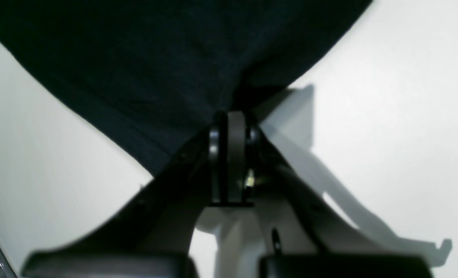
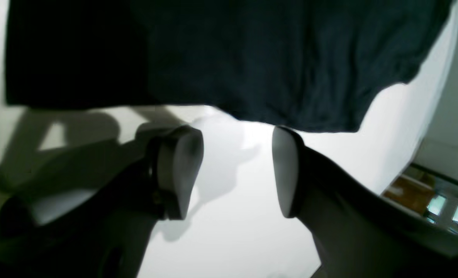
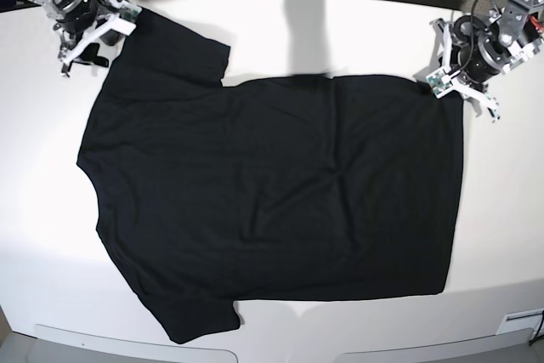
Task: Fold the T-shirt properly
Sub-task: 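Move both grippers down to the shirt's shoulder corners and grasp them, then lift the shoulder edge with both grippers and drag it toward the robot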
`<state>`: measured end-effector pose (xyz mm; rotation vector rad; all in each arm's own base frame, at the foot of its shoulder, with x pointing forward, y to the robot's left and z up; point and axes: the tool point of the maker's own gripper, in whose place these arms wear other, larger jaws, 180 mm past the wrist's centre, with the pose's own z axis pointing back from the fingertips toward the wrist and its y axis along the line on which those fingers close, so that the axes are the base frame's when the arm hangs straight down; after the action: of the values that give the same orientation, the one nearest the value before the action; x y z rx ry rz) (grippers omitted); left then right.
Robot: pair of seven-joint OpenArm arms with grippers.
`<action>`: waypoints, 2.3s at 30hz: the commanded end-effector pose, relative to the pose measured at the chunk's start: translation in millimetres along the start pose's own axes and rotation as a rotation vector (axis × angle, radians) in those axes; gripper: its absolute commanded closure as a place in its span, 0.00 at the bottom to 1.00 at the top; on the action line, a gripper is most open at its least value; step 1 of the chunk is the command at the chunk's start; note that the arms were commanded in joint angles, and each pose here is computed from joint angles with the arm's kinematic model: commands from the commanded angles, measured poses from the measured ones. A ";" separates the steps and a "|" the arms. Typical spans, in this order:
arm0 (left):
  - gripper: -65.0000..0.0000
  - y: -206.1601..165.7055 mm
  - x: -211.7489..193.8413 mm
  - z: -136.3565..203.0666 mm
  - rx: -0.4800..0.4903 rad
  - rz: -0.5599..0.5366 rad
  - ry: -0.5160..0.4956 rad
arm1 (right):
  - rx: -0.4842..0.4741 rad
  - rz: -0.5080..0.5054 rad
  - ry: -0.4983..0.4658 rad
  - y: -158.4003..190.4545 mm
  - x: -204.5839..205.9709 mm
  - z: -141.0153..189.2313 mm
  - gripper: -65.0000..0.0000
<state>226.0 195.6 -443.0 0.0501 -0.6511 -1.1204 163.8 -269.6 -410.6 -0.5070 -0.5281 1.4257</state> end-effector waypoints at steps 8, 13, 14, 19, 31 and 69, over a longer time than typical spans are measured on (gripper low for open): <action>1.00 3.4 -5.9 2.8 0.007 -0.011 0.031 | 0.021 0.056 -0.002 -7.1 2.3 -22.9 0.49; 1.00 3.3 -5.9 2.8 0.006 -0.010 0.031 | 0.045 0.083 -0.025 -5.2 12.5 -34.9 0.49; 1.00 2.9 -5.7 2.8 0.004 -0.002 0.030 | 0.053 0.092 -0.026 -3.6 12.8 -37.5 0.49; 1.00 1.8 -8.5 2.9 -0.002 0.019 0.045 | 0.110 0.130 -0.032 8.1 17.1 -47.0 0.49; 1.00 -3.9 -3.8 3.0 -0.032 0.125 0.022 | 0.150 -0.126 0.007 14.9 13.3 -46.1 1.00; 1.00 74.4 22.5 75.8 0.357 0.419 -0.194 | -0.178 -0.558 -0.092 -86.8 8.0 16.2 1.00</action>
<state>248.6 229.6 -355.1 0.0925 -0.9413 -0.5961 217.0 -267.1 -351.6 -0.3795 -0.7814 0.8671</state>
